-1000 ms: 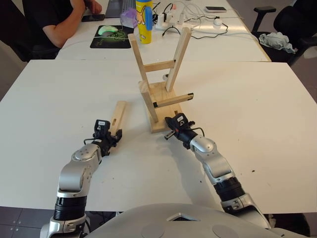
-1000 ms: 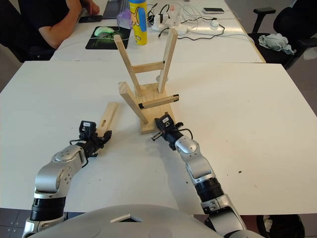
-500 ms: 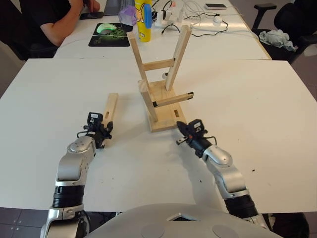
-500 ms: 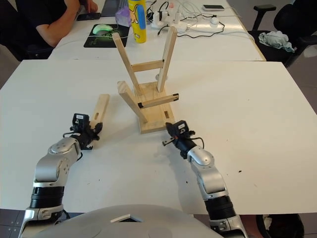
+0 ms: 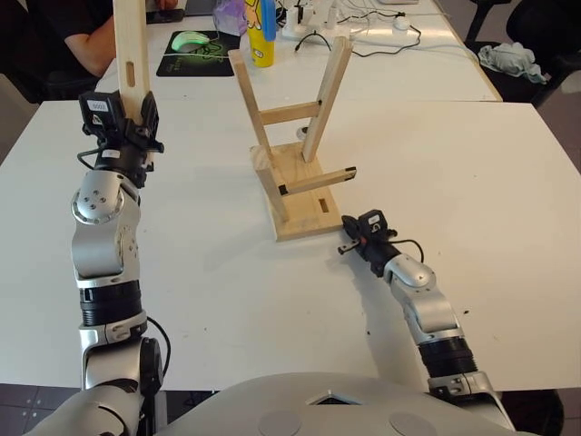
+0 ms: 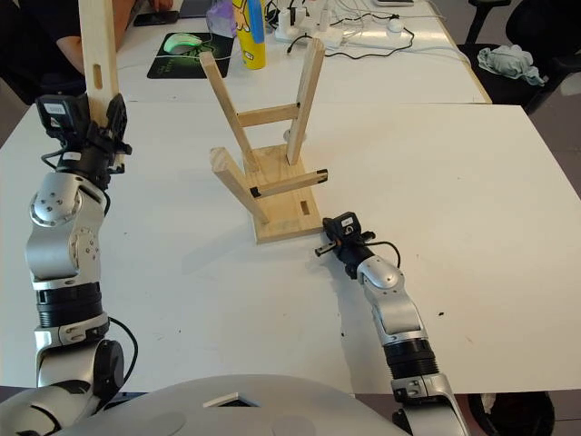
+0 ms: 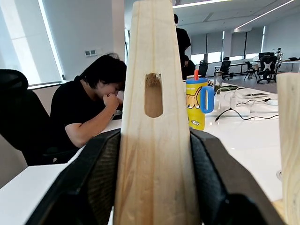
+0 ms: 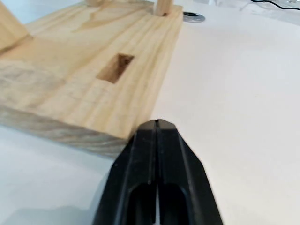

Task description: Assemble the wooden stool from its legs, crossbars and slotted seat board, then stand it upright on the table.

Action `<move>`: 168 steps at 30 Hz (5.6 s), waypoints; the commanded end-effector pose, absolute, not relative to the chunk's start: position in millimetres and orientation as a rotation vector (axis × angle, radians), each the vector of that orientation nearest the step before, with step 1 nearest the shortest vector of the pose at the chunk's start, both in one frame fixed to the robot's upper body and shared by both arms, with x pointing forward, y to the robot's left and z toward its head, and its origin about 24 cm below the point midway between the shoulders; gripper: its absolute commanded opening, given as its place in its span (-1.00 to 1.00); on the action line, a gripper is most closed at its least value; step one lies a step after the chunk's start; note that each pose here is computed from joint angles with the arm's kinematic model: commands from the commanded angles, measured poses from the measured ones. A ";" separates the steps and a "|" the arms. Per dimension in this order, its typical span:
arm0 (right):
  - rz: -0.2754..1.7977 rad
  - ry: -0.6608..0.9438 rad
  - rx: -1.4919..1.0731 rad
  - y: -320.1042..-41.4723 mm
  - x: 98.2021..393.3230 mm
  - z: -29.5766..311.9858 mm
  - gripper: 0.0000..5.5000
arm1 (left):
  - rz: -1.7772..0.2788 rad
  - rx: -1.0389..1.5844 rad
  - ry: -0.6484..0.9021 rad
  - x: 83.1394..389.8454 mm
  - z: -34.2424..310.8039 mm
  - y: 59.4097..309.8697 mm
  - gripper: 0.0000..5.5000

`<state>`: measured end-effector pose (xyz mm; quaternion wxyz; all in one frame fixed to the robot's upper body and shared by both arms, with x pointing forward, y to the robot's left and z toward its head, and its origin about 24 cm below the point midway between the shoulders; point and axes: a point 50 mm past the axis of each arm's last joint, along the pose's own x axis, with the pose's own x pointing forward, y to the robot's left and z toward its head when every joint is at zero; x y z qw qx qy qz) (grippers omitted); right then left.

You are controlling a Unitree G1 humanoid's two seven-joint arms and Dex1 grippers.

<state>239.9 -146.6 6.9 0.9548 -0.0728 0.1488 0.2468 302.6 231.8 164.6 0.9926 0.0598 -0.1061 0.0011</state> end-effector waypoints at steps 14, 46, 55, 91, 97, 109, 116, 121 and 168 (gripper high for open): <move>0.597 0.368 -0.143 -163.3 226.1 -2.2 -1.00 | -0.323 0.022 -0.496 300.0 247.6 204.5 -0.25; 1.385 -0.163 0.627 -174.7 218.2 264.8 0.22 | -1.463 -0.198 -0.056 220.1 277.6 134.2 -0.25; 1.479 -0.119 0.629 -172.5 208.3 265.2 0.22 | -1.499 -0.214 0.005 222.0 263.9 119.3 -0.25; 1.438 0.039 0.542 -191.5 216.1 222.8 0.22 | -1.533 -0.262 0.250 210.9 209.7 122.1 -0.25; 1.457 0.046 0.565 -186.7 214.8 219.9 0.22 | -1.537 -0.259 0.270 209.9 204.4 122.1 -0.25; 1.461 0.069 0.558 -185.9 215.0 217.4 -0.24 | -1.536 -0.256 0.282 208.4 200.5 122.2 -0.25; 1.455 0.083 0.547 -185.4 214.6 214.6 -0.24 | -1.491 -0.203 0.246 210.7 198.6 120.7 -0.25; 1.415 0.107 0.525 -186.6 216.5 208.3 -0.24 | -1.457 -0.255 0.180 213.3 202.2 119.3 0.00; 1.150 0.210 0.301 -259.3 248.2 203.4 -0.24 | -0.724 0.402 0.340 220.5 19.9 111.8 -1.00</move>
